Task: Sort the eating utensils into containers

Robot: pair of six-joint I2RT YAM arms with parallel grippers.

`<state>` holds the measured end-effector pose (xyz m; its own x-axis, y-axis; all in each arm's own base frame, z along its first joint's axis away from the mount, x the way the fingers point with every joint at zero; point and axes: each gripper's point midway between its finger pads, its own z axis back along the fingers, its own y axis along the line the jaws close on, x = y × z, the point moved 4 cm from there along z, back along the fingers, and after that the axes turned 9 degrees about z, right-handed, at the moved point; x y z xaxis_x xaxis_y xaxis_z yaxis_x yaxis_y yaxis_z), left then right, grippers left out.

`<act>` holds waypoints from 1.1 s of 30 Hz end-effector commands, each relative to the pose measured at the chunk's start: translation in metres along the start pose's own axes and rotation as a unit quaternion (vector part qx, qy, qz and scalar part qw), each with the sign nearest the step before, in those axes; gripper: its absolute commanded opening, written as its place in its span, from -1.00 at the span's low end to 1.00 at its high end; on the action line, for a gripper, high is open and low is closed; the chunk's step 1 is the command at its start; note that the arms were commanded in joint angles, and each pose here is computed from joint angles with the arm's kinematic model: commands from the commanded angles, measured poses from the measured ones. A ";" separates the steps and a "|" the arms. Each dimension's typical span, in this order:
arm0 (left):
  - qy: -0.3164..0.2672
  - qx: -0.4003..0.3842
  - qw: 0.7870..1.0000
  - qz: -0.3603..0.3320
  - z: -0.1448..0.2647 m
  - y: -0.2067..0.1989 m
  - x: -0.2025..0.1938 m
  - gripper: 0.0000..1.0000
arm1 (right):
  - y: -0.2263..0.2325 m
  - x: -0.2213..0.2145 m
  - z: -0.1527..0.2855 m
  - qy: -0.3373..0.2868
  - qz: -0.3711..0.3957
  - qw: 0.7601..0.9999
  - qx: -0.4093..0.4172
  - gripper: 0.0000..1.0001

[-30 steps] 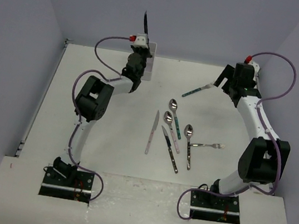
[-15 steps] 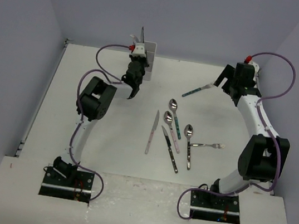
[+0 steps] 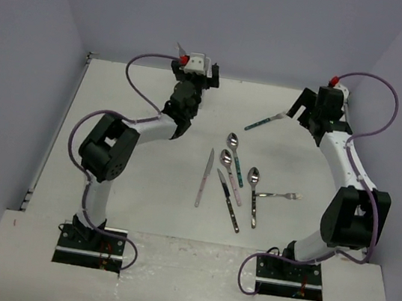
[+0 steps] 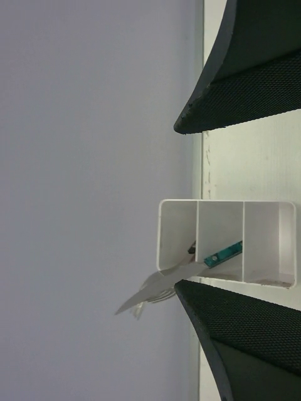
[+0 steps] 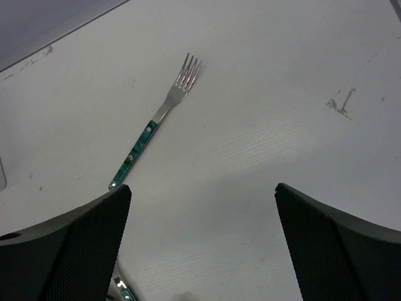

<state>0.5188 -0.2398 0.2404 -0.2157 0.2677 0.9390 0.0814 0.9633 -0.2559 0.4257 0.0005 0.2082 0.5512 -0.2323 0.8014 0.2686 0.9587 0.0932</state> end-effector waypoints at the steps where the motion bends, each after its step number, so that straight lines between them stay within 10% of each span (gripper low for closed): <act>1: 0.020 -0.024 0.998 0.049 0.011 -0.012 0.050 1.00 | 0.002 0.016 0.023 -0.038 -0.015 0.999 0.021 0.98; 5: 0.166 -0.088 0.982 0.023 0.035 -0.026 0.034 1.00 | 0.000 0.003 0.029 -0.024 -0.020 0.999 0.021 0.98; 9: 0.406 -0.150 0.901 -0.020 0.103 -0.028 -0.016 1.00 | -0.007 -0.010 0.033 -0.004 -0.023 1.000 0.006 0.98; 15: 0.563 -0.124 0.807 -0.127 0.200 -0.014 -0.062 1.00 | -0.013 -0.016 0.034 0.010 -0.033 0.999 -0.023 0.98; 20: 0.644 -0.161 0.741 -0.099 0.255 -0.027 -0.097 1.00 | -0.009 -0.017 0.034 0.013 -0.040 0.999 -0.022 0.98; 28: 0.695 -0.123 0.695 -0.138 0.305 -0.011 -0.130 0.99 | -0.006 -0.023 0.031 0.022 -0.044 0.999 -0.021 0.98; 33: 0.694 -0.115 0.699 -0.129 0.308 -0.013 -0.138 0.35 | -0.006 -0.026 0.033 0.022 -0.046 0.999 -0.018 0.98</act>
<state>0.2566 -0.2818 0.0534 0.8647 -0.3661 0.3440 0.4290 0.8944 -0.1266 0.3857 0.0063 0.1982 0.5898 -0.3097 0.7458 0.3288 0.9356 0.1284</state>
